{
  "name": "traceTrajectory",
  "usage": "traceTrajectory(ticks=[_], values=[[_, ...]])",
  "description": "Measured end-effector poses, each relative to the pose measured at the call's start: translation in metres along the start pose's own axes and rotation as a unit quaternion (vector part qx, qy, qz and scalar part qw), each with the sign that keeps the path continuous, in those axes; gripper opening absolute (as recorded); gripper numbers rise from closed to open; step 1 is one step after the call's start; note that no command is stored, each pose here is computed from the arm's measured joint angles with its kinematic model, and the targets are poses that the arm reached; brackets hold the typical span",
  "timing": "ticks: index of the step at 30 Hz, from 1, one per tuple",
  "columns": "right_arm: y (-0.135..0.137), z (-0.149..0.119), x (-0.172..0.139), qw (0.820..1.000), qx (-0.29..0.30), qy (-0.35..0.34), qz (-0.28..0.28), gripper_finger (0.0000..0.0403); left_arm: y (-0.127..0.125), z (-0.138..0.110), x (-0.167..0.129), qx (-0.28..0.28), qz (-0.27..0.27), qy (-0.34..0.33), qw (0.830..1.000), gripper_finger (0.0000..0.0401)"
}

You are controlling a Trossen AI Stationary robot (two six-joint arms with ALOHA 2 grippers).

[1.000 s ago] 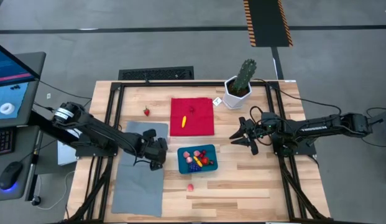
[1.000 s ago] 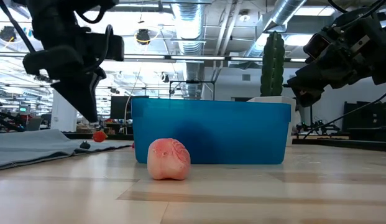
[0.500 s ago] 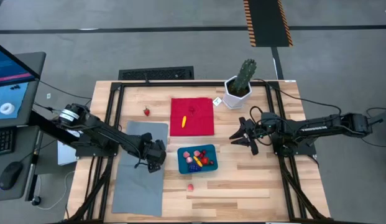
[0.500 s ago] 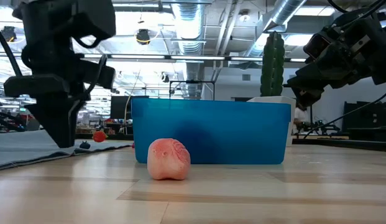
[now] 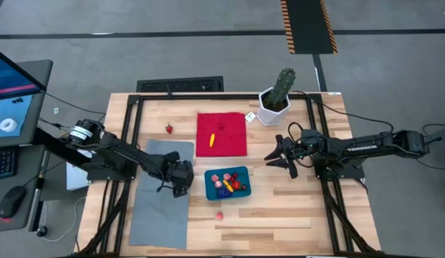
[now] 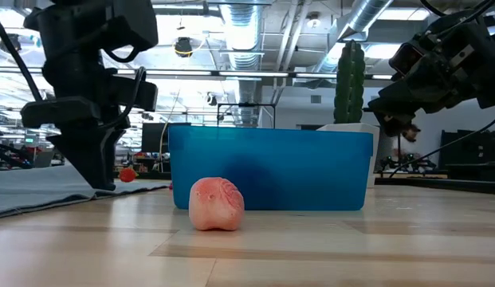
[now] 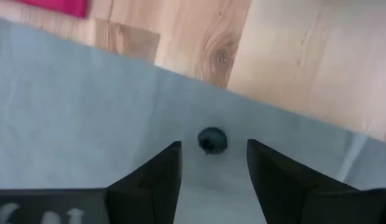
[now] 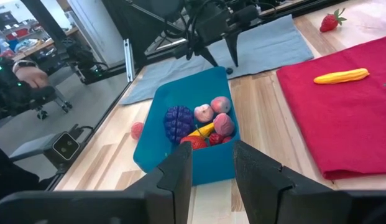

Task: Pick and placing Produce into tupperware
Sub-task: Put the blueberry into the blue bin

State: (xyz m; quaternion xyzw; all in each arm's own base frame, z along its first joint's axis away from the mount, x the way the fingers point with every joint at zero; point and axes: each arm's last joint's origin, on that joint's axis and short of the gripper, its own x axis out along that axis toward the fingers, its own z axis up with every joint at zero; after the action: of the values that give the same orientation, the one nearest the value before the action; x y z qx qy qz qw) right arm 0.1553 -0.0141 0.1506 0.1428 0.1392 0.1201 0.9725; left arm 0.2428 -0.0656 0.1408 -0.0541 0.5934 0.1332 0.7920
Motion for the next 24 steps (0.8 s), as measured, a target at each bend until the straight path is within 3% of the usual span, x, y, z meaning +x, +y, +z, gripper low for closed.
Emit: traceTrajectory(ticks=[9, 19, 24], values=[[0.0, 0.0, 0.0, 1.0, 0.0, 0.0, 0.0, 0.0141, 0.0065, 0.0069, 0.0022, -0.005, -0.029, 0.003, 1.0, 0.0122], [-0.0001, -0.0002, 0.0, 1.0, 0.001, 0.001, 0.0, 0.014, 0.0068, 0.0078, 0.0008, 0.013, -0.029, 0.0, 0.999, 0.0016], [-0.0001, -0.0002, 0.0, 1.0, 0.001, 0.001, 0.0, 0.0141, 0.0069, 0.0072, 0.0008, 0.029, -0.017, -0.003, 0.999, 0.0005]])
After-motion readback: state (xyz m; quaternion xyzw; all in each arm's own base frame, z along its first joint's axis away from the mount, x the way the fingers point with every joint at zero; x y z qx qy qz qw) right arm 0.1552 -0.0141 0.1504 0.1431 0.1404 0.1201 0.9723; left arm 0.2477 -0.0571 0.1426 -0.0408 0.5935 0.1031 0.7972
